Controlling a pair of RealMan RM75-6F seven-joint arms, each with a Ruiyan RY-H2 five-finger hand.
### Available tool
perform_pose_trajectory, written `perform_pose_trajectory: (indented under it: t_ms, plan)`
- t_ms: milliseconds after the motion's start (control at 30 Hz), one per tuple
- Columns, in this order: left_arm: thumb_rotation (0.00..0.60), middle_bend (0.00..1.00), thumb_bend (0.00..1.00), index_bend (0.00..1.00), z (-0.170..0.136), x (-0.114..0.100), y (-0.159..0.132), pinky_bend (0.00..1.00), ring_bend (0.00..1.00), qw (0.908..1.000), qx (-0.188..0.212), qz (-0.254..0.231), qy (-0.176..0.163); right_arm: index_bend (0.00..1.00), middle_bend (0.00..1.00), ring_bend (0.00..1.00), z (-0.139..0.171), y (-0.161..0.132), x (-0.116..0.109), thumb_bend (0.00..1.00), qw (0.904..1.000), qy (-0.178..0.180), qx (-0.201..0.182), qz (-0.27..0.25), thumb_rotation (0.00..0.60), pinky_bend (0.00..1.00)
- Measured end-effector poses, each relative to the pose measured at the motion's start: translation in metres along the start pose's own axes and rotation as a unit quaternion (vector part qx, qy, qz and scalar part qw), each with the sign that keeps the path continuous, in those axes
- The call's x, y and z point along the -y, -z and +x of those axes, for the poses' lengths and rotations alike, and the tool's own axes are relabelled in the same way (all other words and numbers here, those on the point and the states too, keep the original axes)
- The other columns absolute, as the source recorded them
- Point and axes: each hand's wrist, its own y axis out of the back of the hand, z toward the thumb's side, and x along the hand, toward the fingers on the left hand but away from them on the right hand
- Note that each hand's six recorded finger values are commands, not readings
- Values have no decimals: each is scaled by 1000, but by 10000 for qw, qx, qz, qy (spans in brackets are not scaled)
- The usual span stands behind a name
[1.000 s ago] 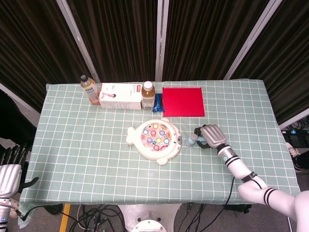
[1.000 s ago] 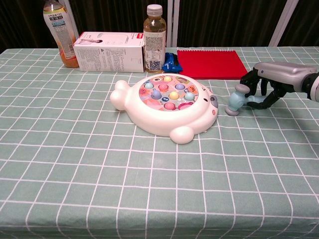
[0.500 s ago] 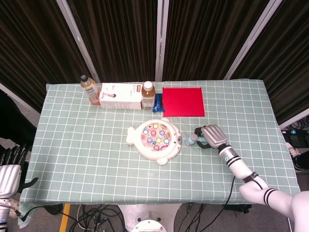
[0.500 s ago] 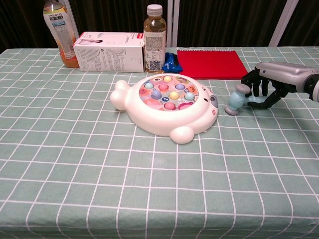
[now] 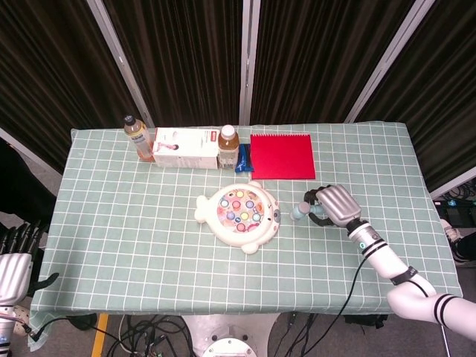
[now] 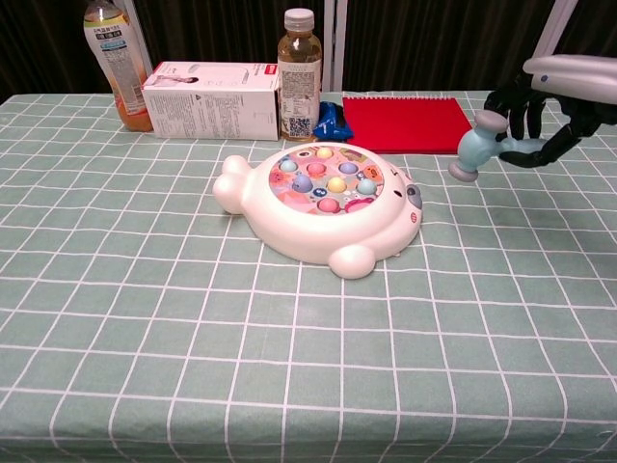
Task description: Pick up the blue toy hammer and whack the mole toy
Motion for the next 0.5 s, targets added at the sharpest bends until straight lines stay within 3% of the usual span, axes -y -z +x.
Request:
perform_pose_trajectory:
  t_ms: [233,500]
  plan:
    - [600,32,88,88,0,-4,-2,0,0,10000,32,-8,-53,662,610,473,-16,-39,-21,527,9982,44,-245,542,600,604]
    - [600,32,88,88,-1,-1,0,0,0,10000,9,-37,-25,662,610,473,-51,-81,-13,528,9965,-211,-304,747,600,604]
